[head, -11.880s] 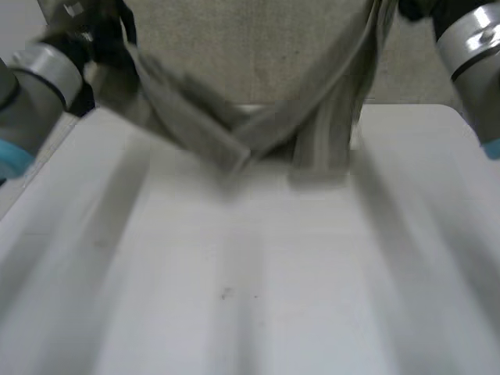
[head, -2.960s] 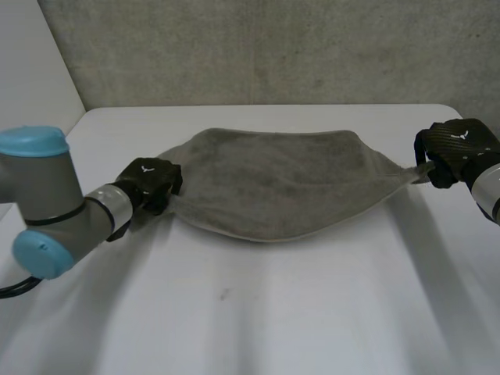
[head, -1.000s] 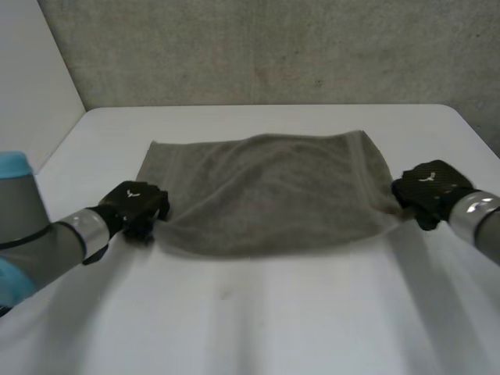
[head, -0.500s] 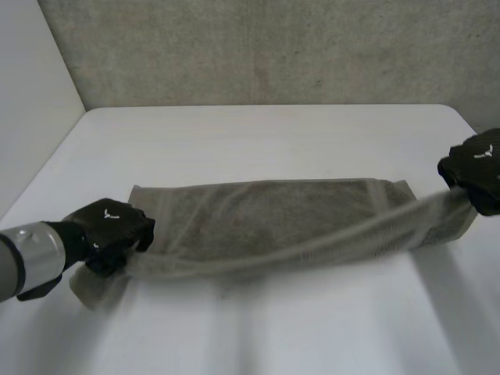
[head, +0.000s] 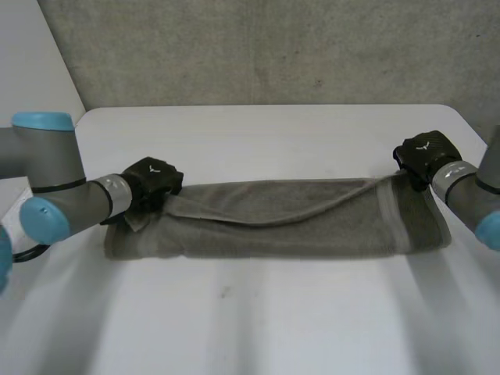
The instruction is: Fold the towel.
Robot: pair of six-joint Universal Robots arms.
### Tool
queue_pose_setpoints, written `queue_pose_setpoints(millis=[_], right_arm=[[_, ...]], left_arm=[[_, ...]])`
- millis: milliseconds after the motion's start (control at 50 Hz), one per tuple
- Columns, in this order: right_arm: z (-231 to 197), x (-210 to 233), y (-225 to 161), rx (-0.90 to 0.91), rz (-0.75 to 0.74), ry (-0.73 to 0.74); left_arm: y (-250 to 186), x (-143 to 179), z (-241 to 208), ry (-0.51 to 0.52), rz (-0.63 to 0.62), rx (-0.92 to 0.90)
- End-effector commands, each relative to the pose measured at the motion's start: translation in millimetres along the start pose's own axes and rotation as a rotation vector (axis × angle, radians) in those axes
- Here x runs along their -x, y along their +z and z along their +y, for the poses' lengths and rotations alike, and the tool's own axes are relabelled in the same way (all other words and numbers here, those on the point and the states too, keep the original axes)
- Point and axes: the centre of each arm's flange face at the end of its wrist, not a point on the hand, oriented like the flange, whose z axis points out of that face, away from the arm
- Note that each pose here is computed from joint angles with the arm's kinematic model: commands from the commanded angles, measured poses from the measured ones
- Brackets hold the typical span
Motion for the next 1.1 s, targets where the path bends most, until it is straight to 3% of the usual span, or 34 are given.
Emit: queue_pose_setpoints(millis=[20,420,580,720,860,1100], right_arm=[[3,-2,16,0.023,0.063,-0.012],[6,-3,34,0.022,0.101,-0.019],[-14,-19,29,-0.025,0.143,0.019],[-47,-48,4,-0.116,0.192,0.133],[-61,-54,-29,-0.142,0.158,0.138],[-12,-16,-81,0.004,-0.015,0.157]], left_arm=[[19,10,8,0.002,-0.047,0.005],[29,17,8,0.009,-0.085,-0.009],[24,8,-12,0.036,-0.075,-0.046],[-6,22,-54,0.051,-0.126,-0.117],[-45,25,-77,0.008,-0.149,-0.14],[-92,-6,-59,-0.036,-0.129,-0.086]])
